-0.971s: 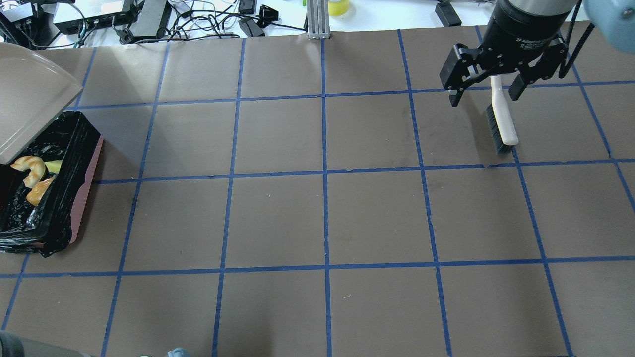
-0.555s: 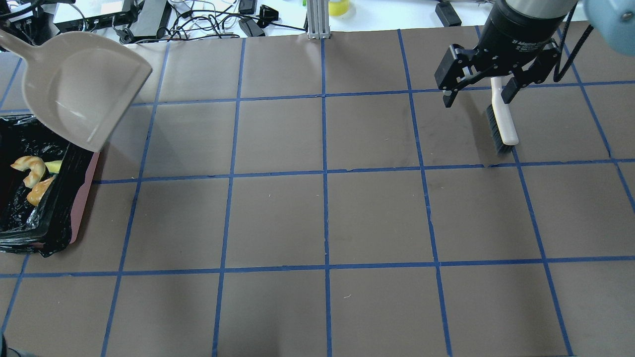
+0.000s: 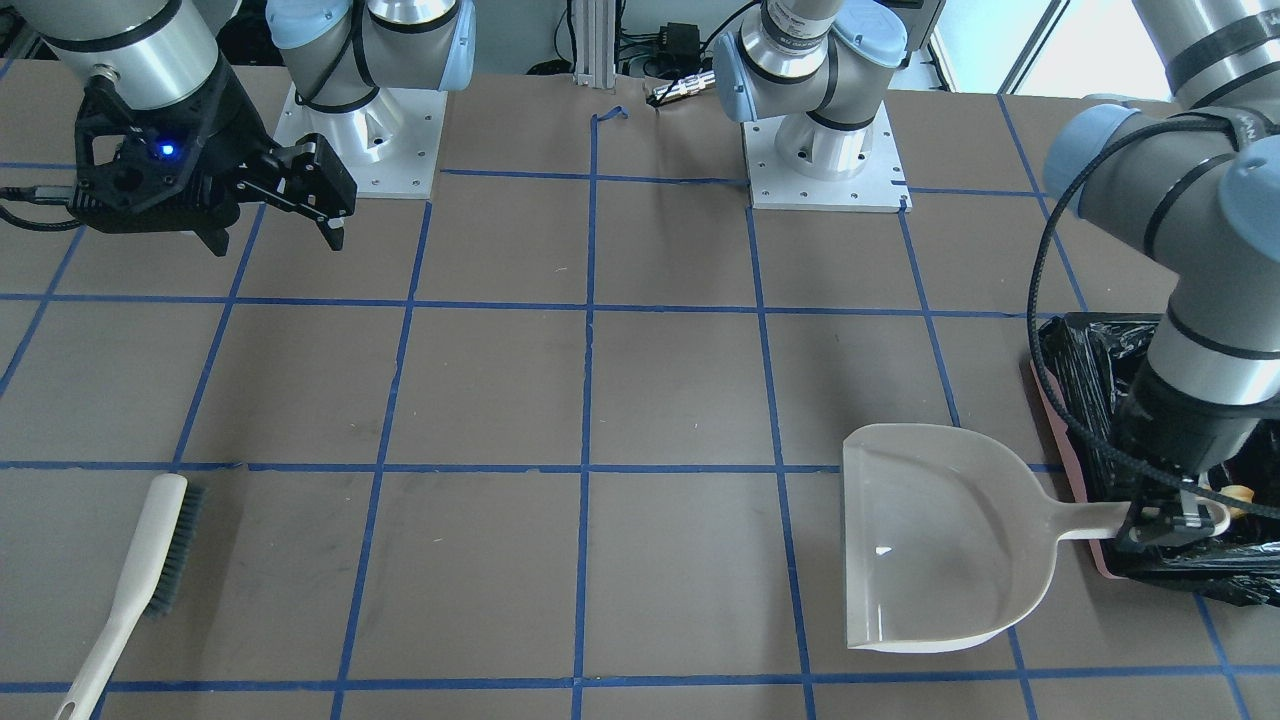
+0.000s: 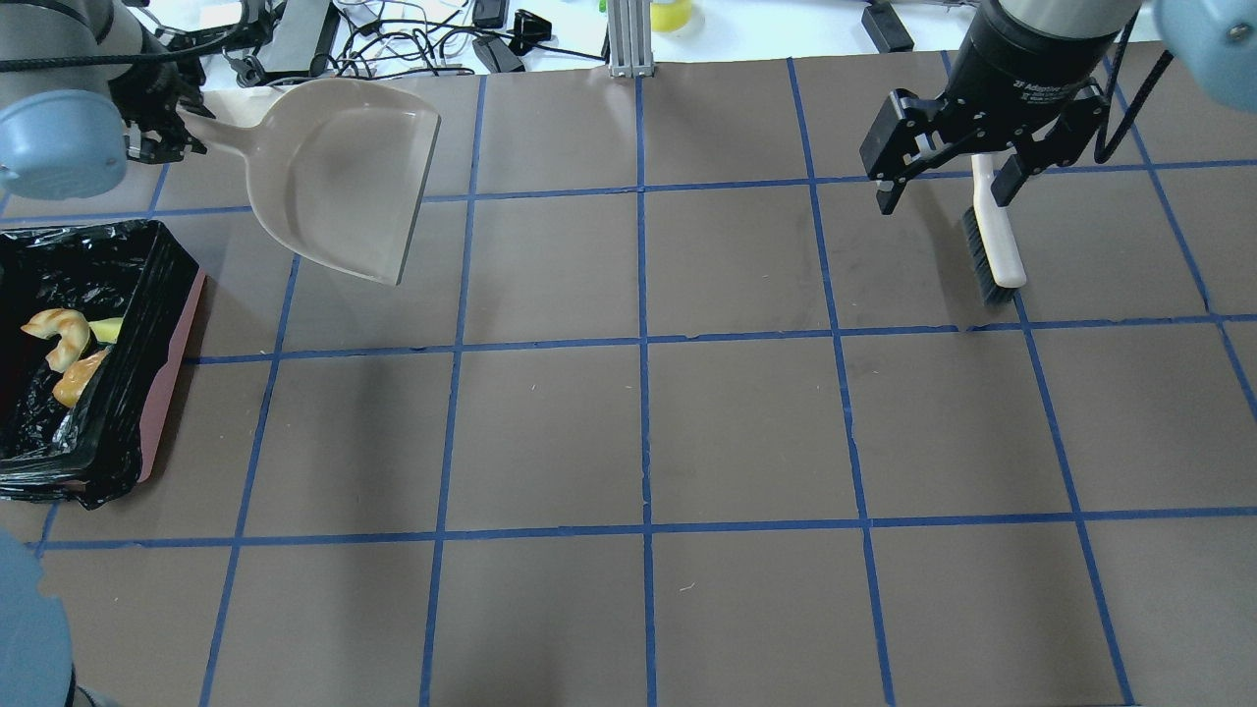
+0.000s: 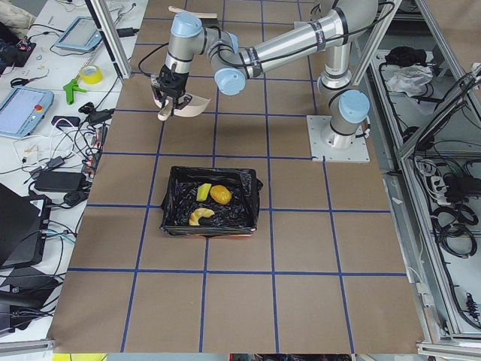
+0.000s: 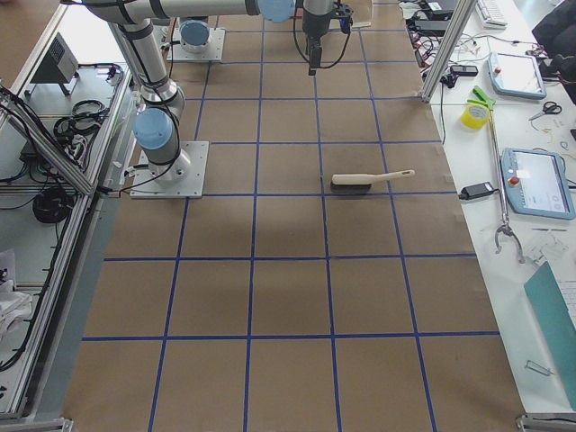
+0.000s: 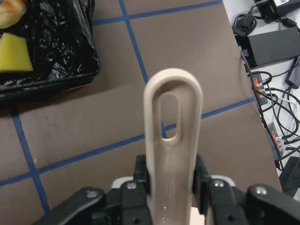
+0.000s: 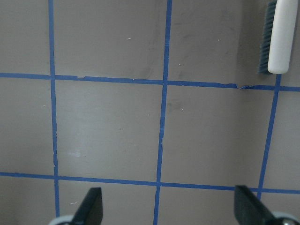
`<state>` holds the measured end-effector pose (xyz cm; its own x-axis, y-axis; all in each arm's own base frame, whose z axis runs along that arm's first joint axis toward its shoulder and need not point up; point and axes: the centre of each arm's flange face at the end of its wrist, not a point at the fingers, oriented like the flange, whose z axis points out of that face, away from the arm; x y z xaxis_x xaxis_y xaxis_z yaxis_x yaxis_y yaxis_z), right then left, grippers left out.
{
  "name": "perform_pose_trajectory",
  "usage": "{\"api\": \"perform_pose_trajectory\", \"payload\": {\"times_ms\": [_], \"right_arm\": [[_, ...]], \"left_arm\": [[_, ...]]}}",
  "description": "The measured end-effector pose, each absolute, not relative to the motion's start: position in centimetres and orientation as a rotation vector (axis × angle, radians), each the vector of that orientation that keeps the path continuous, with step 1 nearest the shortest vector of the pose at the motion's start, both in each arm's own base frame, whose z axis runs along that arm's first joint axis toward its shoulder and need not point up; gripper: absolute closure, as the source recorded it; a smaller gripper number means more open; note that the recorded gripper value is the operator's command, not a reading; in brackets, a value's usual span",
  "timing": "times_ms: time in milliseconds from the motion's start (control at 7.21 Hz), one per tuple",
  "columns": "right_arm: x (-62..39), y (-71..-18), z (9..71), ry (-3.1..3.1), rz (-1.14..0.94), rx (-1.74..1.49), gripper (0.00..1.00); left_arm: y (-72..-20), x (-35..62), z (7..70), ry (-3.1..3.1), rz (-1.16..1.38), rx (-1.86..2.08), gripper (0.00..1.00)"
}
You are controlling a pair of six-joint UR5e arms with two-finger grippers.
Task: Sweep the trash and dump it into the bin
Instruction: 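Bring the empty dustpan back and lower it onto the table with the left gripper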
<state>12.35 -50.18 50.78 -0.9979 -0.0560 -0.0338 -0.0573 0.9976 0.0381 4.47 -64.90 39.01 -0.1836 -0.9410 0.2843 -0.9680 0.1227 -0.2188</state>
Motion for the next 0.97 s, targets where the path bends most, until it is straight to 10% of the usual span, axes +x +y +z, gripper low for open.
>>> {"api": "perform_pose_trajectory", "payload": {"times_ms": [971], "right_arm": [[12.3, -50.1, 50.3, 3.105, 0.077, -0.095, 0.00]], "left_arm": [[-68.1, 1.6, 25.8, -2.139, 0.201, 2.181, 1.00]]}}
